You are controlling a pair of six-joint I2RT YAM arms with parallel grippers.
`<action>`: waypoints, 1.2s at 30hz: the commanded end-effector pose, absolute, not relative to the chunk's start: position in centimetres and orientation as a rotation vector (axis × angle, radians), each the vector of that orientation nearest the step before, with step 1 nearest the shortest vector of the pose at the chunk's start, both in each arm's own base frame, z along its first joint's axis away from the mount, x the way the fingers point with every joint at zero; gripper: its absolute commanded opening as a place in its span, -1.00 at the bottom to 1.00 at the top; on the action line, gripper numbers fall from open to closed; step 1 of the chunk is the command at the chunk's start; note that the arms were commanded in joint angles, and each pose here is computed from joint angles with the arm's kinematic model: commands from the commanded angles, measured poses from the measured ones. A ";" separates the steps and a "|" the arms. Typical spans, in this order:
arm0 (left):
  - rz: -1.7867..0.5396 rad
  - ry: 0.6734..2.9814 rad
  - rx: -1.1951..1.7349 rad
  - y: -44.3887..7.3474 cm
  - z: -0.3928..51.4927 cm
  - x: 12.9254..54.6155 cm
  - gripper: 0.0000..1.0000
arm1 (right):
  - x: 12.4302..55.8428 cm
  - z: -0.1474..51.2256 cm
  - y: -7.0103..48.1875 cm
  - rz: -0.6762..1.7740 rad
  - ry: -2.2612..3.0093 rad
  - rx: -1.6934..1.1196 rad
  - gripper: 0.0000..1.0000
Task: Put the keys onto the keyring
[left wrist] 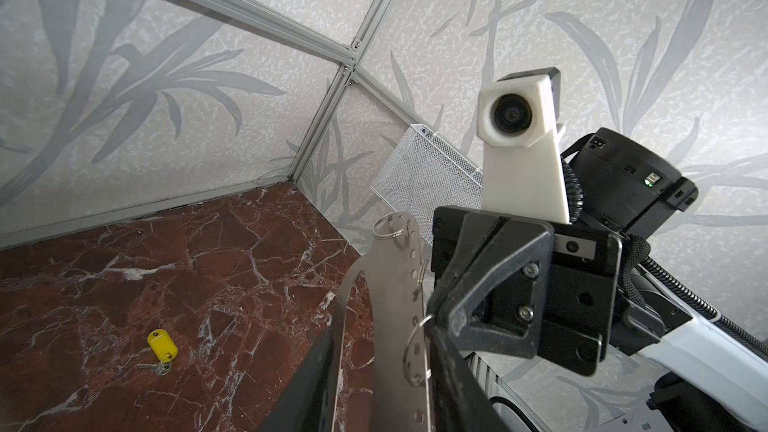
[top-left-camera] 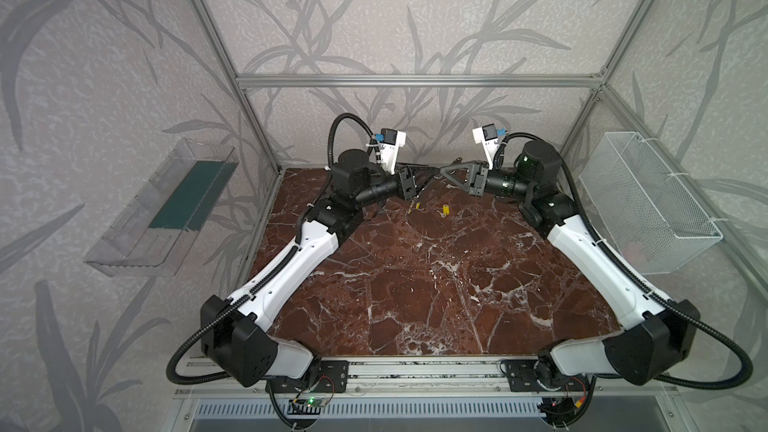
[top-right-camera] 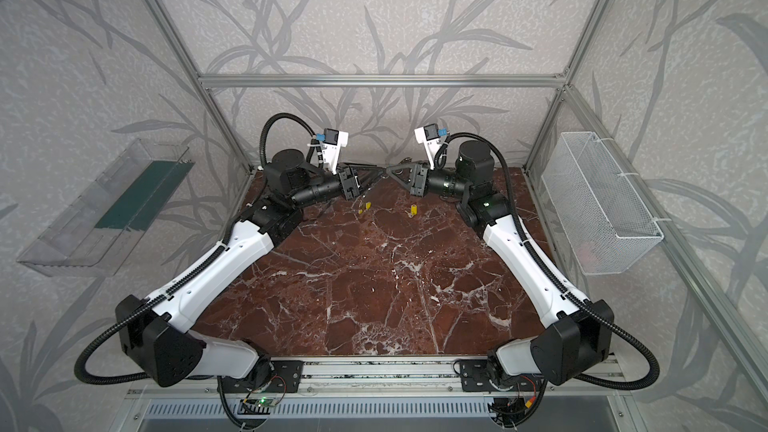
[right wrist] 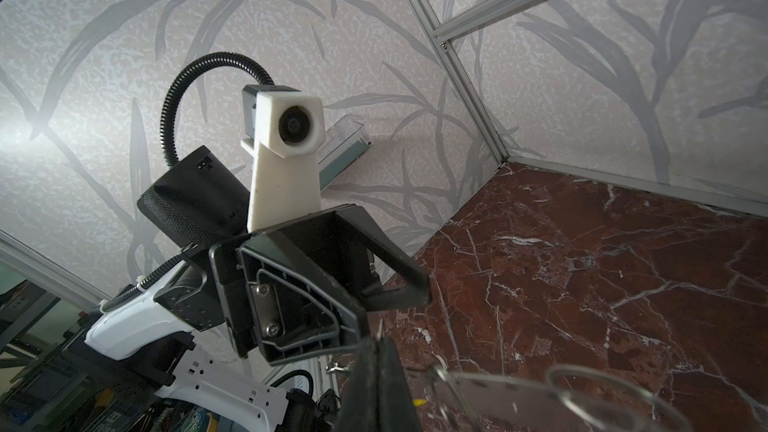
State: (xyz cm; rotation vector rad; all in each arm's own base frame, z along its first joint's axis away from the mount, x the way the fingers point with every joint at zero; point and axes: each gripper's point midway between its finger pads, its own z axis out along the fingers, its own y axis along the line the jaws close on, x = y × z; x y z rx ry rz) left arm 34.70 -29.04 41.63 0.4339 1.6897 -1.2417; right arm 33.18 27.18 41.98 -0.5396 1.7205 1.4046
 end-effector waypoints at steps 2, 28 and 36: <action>-1.223 1.646 0.448 -28.2 43.6 34.0 -0.31 | 33.0 42.6 26.7 1.373 1.692 -0.548 -1.00; -1.251 1.734 0.422 -29.2 42.6 35.3 -0.47 | 33.6 42.5 26.3 1.413 1.648 -0.561 -1.00; -1.309 1.679 0.354 -27.6 43.8 35.3 -0.35 | 33.8 43.9 27.0 1.539 1.553 -0.640 -1.00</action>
